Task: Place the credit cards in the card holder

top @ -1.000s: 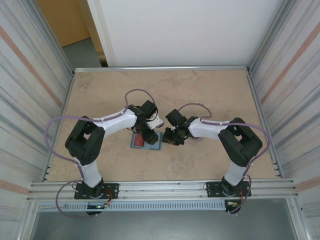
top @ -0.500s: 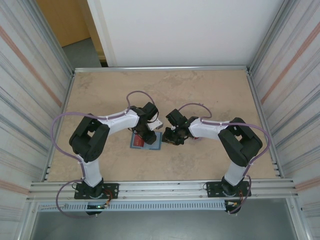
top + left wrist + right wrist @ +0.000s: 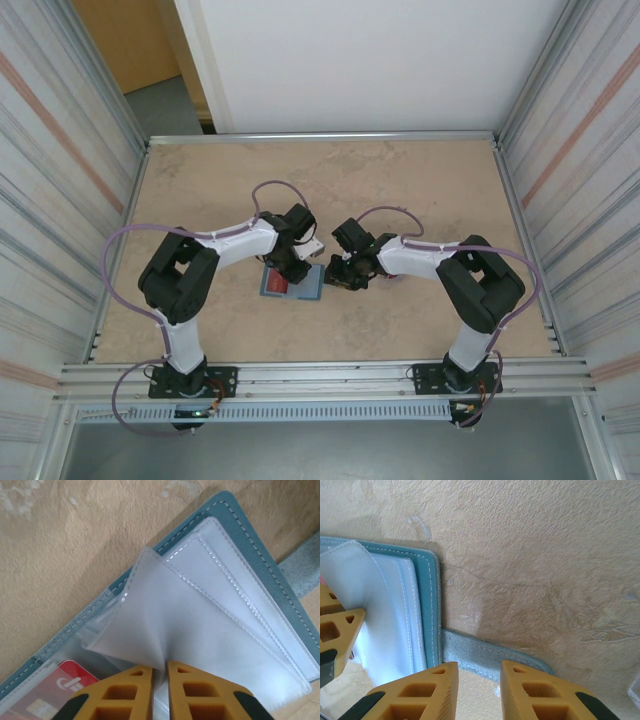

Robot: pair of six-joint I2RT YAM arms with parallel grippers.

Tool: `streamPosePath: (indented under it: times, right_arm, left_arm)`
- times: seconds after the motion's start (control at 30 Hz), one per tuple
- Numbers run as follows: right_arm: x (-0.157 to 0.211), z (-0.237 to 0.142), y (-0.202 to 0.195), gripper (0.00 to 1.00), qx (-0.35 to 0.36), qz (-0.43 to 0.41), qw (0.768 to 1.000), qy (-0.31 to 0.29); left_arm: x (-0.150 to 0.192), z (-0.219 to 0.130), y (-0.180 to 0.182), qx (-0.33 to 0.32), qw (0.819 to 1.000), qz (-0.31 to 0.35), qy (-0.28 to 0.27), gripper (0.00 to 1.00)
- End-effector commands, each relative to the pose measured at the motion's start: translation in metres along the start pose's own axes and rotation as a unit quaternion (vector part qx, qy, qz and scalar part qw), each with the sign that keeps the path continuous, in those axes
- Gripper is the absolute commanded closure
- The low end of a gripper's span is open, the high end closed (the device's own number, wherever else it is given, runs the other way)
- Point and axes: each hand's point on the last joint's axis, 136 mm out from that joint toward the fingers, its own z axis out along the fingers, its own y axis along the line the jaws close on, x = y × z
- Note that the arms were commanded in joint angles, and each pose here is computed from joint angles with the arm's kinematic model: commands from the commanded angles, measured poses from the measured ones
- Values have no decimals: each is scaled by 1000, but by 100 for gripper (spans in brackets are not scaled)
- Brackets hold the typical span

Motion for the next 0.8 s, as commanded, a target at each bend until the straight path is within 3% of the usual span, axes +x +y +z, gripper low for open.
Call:
streamPosePath:
  times: [0.0,0.43,0.77]
  right_arm:
    - [-1,-7,-1,73,1,-3,1000,-2]
    - [-13,-34,63,72,-124,-9,992,-26]
    - [-4,-12,78,76,-140,23,990,-2]
  left_arm:
    - [17,19,-9,23,999,-1,37,89]
    - [11,6,-7,51,998,-23,11,91]
    - [8,2,-9,57,998,-27,6,91]
